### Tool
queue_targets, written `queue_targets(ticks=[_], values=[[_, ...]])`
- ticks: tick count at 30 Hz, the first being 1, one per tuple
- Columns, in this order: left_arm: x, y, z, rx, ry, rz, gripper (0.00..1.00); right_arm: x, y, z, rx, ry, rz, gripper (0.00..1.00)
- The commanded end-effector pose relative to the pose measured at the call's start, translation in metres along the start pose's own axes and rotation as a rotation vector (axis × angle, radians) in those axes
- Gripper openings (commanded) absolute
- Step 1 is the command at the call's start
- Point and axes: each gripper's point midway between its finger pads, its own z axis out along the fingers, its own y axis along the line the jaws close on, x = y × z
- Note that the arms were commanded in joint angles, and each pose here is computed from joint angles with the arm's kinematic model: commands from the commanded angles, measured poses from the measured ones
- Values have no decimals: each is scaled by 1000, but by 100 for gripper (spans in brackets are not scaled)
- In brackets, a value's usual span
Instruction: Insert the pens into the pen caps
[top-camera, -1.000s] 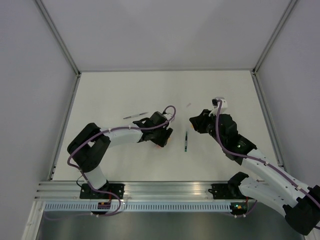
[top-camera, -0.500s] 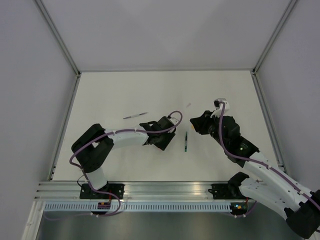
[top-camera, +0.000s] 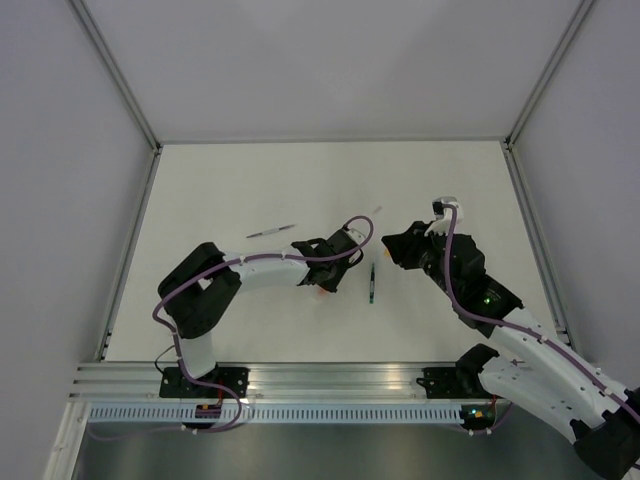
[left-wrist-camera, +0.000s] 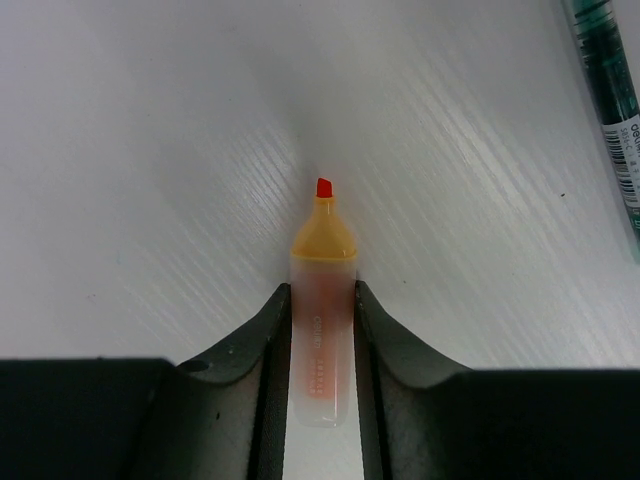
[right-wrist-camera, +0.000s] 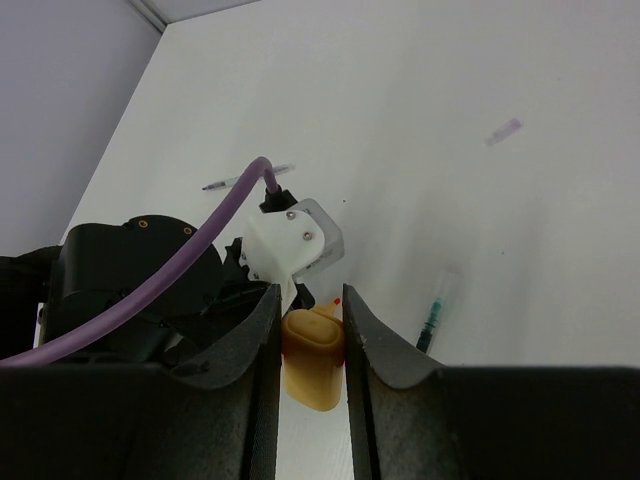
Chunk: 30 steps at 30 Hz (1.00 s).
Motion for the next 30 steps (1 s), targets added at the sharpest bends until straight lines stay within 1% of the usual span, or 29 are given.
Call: queue_targets(ticks=[1, 5, 6, 8, 9, 10, 11, 12, 15, 16, 18, 21, 22, 26, 27, 28, 29, 30], values=[[67, 19, 8, -89, 216, 23, 14, -8, 0, -3, 1, -34, 8, 0], [59, 23, 0, -115, 188, 8, 2, -7, 2, -2, -8, -31, 8, 0], [56, 22, -1, -109, 177, 2, 2, -6, 1, -2, -8, -27, 6, 0], [40, 16, -11, -65, 106, -21, 2, -7, 2, -2, -13, -31, 7, 0], [40, 14, -14, -42, 86, -23, 2, -6, 7, -2, -37, -26, 7, 0], [26, 2, -17, 31, 24, -32, 2, -9, 10, -4, -54, -31, 1, 0], [12, -4, -32, 81, -43, -41, 2, -12, 14, -7, -74, -38, -1, 0], [11, -9, -37, 122, -68, -40, 2, -16, 23, -10, -116, -43, -4, 0], [-12, -34, -66, 299, -196, -35, 2, -30, 48, -25, -246, -69, -42, 0], [-16, -43, -74, 355, -216, -24, 2, -35, 53, -31, -269, -84, -50, 0], [-27, -48, -92, 406, -274, -20, 2, -45, 61, -38, -311, -127, -66, 0], [-35, -55, -110, 466, -325, -7, 2, -54, 67, -49, -352, -175, -89, 0], [-39, -55, -119, 482, -353, -5, 2, -53, 69, -49, -363, -168, -96, 0], [-46, -58, -137, 518, -418, 6, 2, -49, 73, -46, -392, -162, -111, 0], [-52, -60, -143, 540, -452, 8, 2, -49, 75, -46, -412, -174, -113, 0], [-55, -63, -154, 579, -482, 13, 2, -48, 79, -46, -433, -171, -123, 0], [-53, -64, -158, 594, -494, 14, 2, -44, 88, -48, -490, -153, -135, 0], [-55, -66, -163, 612, -510, 16, 2, -46, 96, -50, -537, -168, -142, 0]])
